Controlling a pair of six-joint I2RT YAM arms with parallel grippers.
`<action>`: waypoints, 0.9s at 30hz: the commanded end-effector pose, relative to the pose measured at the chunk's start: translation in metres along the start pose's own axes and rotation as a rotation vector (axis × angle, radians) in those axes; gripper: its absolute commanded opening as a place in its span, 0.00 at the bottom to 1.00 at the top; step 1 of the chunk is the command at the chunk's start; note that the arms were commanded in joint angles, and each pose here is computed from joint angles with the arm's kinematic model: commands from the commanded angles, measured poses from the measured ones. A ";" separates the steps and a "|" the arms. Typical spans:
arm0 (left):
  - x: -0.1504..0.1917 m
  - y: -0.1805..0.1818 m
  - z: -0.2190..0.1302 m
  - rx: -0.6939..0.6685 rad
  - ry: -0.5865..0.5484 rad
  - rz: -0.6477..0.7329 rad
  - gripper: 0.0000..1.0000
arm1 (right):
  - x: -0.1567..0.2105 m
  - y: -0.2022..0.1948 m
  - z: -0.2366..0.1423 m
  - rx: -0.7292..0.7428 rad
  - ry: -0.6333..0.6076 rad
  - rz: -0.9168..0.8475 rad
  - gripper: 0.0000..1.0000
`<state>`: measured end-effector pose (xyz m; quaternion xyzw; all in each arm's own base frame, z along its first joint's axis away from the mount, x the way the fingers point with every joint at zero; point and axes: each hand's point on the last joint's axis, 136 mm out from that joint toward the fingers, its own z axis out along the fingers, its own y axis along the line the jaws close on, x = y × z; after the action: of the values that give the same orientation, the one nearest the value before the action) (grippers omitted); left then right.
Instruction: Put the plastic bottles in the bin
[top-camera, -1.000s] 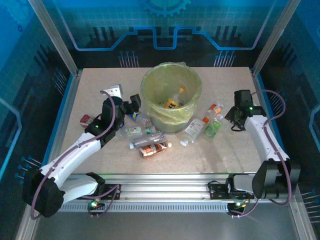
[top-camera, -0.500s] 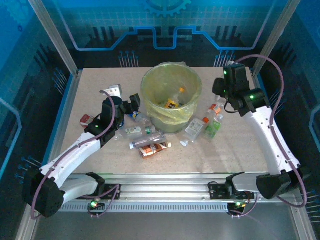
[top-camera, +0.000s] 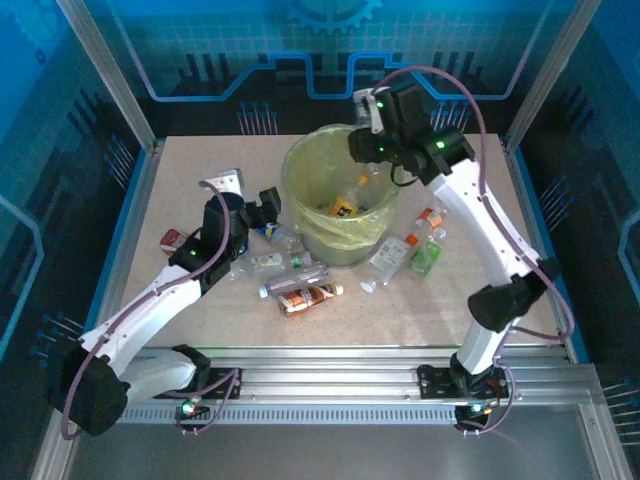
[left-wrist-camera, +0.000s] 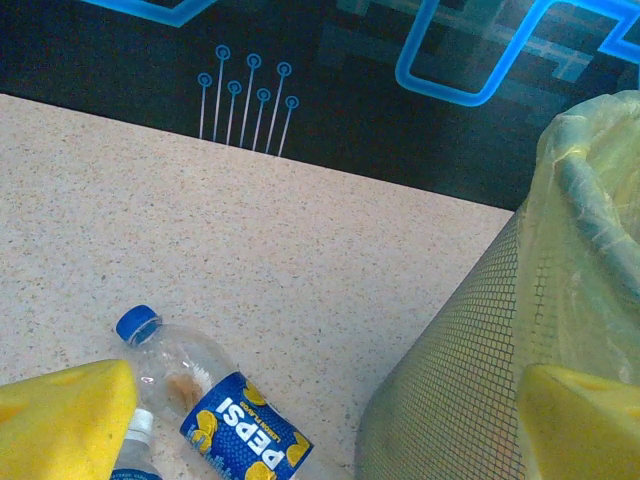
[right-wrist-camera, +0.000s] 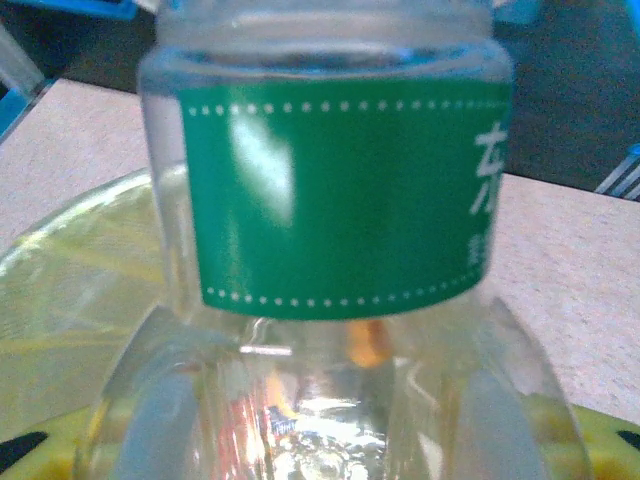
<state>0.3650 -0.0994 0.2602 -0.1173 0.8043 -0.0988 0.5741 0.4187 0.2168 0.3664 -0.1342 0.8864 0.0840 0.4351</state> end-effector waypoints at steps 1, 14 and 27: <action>-0.003 0.006 -0.006 -0.007 -0.012 -0.015 0.99 | 0.015 0.025 0.009 -0.081 0.099 -0.098 0.50; -0.002 0.009 -0.006 -0.018 -0.013 -0.011 0.99 | 0.072 0.043 0.058 -0.065 0.324 -0.226 0.52; -0.001 0.011 -0.006 -0.027 -0.009 -0.005 0.99 | 0.118 0.049 0.080 -0.081 0.458 -0.238 0.58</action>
<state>0.3616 -0.0955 0.2581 -0.1191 0.8051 -0.0960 0.5730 0.4035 0.2569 0.2393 -0.2510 0.9352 0.0331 0.2477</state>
